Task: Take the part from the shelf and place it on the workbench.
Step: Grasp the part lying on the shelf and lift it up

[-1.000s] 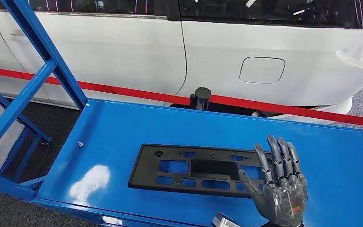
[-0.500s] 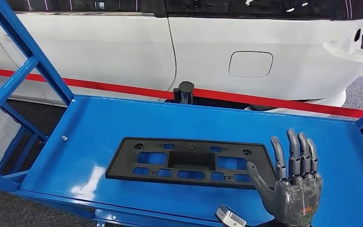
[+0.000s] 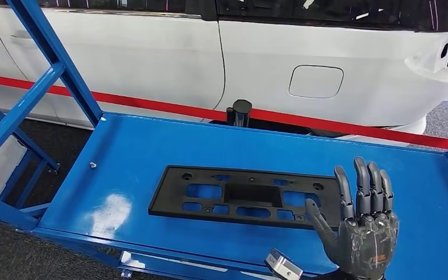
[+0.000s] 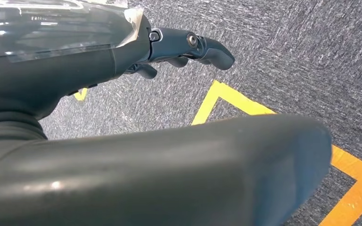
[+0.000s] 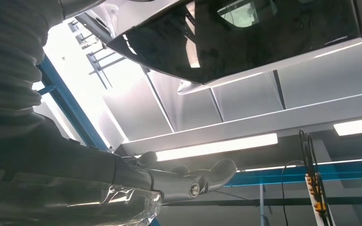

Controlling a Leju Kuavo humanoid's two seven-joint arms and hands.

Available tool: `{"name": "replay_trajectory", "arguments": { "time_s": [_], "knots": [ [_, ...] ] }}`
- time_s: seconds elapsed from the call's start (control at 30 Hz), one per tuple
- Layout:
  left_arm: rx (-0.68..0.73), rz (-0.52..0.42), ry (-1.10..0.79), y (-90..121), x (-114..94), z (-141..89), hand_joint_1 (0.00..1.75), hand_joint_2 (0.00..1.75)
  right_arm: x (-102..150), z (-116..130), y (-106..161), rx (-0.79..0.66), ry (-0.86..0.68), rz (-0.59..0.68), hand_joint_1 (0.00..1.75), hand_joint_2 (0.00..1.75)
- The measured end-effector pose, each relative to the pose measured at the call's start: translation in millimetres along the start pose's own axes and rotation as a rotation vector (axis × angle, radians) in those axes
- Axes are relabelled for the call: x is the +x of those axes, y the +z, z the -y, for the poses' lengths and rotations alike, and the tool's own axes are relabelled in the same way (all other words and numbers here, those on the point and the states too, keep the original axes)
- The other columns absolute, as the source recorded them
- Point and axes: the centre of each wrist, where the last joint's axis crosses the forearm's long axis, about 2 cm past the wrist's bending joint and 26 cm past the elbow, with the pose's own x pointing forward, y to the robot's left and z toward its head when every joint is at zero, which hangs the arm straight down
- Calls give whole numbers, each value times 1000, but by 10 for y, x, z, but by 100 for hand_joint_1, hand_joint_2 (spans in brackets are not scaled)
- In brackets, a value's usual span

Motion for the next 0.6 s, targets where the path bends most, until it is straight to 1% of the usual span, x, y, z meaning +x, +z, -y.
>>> {"name": "replay_trajectory", "arguments": {
  "time_s": [0.6],
  "knots": [
    [-11,4,21,-4,3,-4,0,0,-17,2,-9,5,10,-18,0,175]
  ]
}}
